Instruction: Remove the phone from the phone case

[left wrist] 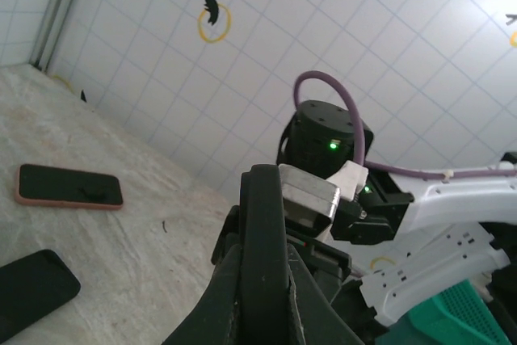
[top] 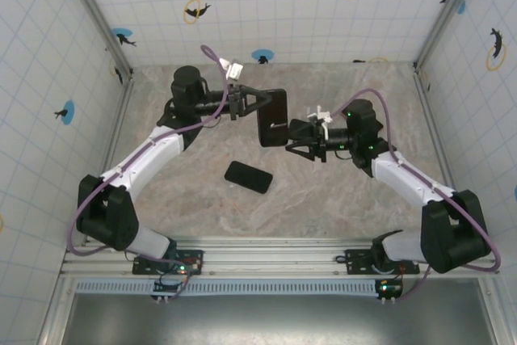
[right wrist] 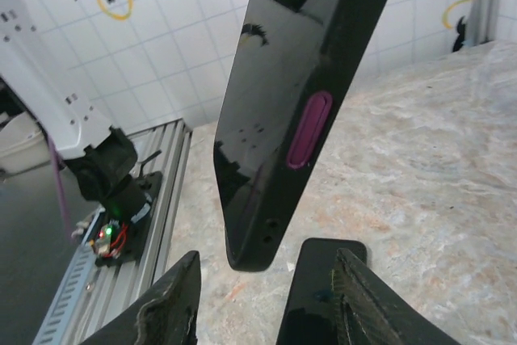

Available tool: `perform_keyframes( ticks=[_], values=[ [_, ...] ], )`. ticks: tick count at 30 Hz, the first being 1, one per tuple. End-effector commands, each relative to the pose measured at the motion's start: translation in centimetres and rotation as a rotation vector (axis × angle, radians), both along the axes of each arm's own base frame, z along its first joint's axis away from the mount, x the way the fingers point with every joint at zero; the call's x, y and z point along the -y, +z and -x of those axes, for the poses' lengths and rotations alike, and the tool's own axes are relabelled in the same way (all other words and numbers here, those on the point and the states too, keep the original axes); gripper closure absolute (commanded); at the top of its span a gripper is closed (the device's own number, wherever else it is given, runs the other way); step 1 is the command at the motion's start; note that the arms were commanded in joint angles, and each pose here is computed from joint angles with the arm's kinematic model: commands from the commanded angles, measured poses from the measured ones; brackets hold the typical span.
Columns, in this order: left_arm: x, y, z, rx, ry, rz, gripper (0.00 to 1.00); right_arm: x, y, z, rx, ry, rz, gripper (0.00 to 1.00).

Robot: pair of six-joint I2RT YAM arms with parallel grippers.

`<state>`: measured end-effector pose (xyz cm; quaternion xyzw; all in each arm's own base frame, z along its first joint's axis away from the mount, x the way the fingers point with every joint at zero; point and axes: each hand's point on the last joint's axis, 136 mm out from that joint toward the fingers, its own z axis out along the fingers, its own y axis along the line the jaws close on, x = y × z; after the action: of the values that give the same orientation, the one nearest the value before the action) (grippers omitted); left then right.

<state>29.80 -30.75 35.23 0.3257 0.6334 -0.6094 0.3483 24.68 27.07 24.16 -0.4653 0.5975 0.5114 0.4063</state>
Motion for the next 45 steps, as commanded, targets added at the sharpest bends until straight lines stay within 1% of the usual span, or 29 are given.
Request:
perform_keyframes(
  ticks=[1,6,9,16,22,29,38,40,45],
  values=[
    [-0.4,2.2,1.4,0.118,-0.05,0.026,1.0,-0.8,1.0,0.9,0.058,0.101,-0.02,0.58],
    [-0.3,2.1,1.5,0.111,-0.056,0.026,1.0,-1.5,1.1,0.9,0.073,0.123,-0.021,0.68],
    [-0.3,2.0,1.6,0.102,-0.062,0.027,1.0,-1.8,1.3,0.8,0.075,0.133,-0.024,0.76],
    [-0.3,2.1,1.7,0.082,-0.067,0.038,1.0,-2.1,0.9,1.2,0.094,0.156,-0.009,0.87],
    [-0.3,2.2,1.5,0.032,-0.065,0.039,1.0,-2.0,0.0,1.1,0.121,0.151,0.047,0.88],
    [-0.2,2.1,1.3,-0.016,-0.061,0.044,1.0,-2.1,-0.7,0.4,0.192,0.111,0.164,0.89],
    [0.1,2.1,0.7,-0.048,-0.069,0.053,1.0,-2.0,-0.5,-0.1,0.227,0.079,0.171,0.88],
    [0.2,1.9,0.5,-0.055,-0.068,0.049,1.0,-1.8,-0.4,-0.2,0.236,0.07,0.172,0.86],
    [0.4,1.4,-0.1,-0.078,-0.062,0.041,1.0,-1.5,-0.1,-0.1,0.251,0.058,0.163,0.85]
  ],
)
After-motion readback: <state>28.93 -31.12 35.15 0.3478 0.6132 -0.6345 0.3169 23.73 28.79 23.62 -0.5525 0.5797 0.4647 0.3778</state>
